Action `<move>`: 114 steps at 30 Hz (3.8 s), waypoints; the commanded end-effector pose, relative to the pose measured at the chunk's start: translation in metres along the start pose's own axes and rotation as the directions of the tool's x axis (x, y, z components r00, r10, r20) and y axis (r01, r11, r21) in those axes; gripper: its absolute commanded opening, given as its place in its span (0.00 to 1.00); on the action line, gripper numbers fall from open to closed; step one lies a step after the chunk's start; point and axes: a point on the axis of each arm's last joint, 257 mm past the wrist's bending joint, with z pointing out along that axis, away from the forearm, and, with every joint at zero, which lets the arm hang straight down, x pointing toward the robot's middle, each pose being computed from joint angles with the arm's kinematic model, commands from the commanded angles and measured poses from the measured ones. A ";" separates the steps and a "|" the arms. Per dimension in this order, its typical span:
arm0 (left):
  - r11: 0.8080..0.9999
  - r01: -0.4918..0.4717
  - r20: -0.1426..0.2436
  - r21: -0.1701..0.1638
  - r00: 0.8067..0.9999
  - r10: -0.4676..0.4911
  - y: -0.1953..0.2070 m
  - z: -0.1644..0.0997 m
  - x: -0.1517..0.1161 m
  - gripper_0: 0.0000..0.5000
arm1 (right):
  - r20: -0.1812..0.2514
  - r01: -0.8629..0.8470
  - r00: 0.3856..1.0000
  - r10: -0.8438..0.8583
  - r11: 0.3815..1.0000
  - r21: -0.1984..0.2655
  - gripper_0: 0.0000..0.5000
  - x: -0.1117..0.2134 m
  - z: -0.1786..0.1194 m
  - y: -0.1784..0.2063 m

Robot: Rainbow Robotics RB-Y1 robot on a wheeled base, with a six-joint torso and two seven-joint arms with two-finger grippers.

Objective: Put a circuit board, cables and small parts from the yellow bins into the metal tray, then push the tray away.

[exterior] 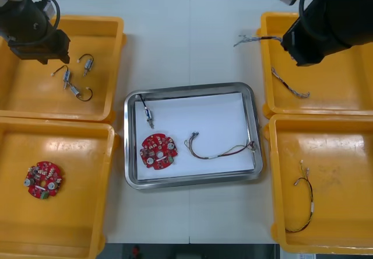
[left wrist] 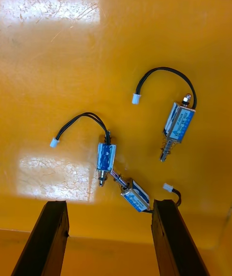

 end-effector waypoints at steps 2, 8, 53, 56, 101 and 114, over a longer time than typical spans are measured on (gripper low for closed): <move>0.991 -0.133 0.061 0.000 0.989 0.133 -0.011 -0.010 -0.026 1.00 | -0.025 0.124 0.992 -0.125 0.991 -0.055 0.00 -0.004 0.015 0.041; 0.991 -0.135 0.087 -0.009 0.987 0.135 -0.015 0.016 -0.030 1.00 | -0.059 0.219 0.973 -0.225 0.972 -0.087 0.00 -0.005 0.038 0.076; 0.982 -0.182 0.052 -0.057 0.981 0.185 0.015 0.083 0.008 0.20 | -0.195 0.500 0.832 -0.520 0.854 -0.145 0.00 0.051 0.193 0.120; 0.982 -0.181 0.050 -0.059 0.982 0.184 0.018 0.083 0.009 0.00 | -0.194 0.498 0.834 -0.516 0.856 -0.135 0.00 0.049 0.193 0.118; 0.988 -0.154 0.100 0.023 0.983 0.151 -0.078 -0.097 0.014 0.00 | -0.053 -0.043 0.998 0.046 0.998 0.046 1.00 -0.010 0.052 0.048; 0.979 -0.167 0.100 0.114 0.983 0.156 -0.190 -0.095 0.056 0.00 | -0.067 -0.366 0.922 0.381 0.915 0.170 1.00 0.047 0.035 -0.010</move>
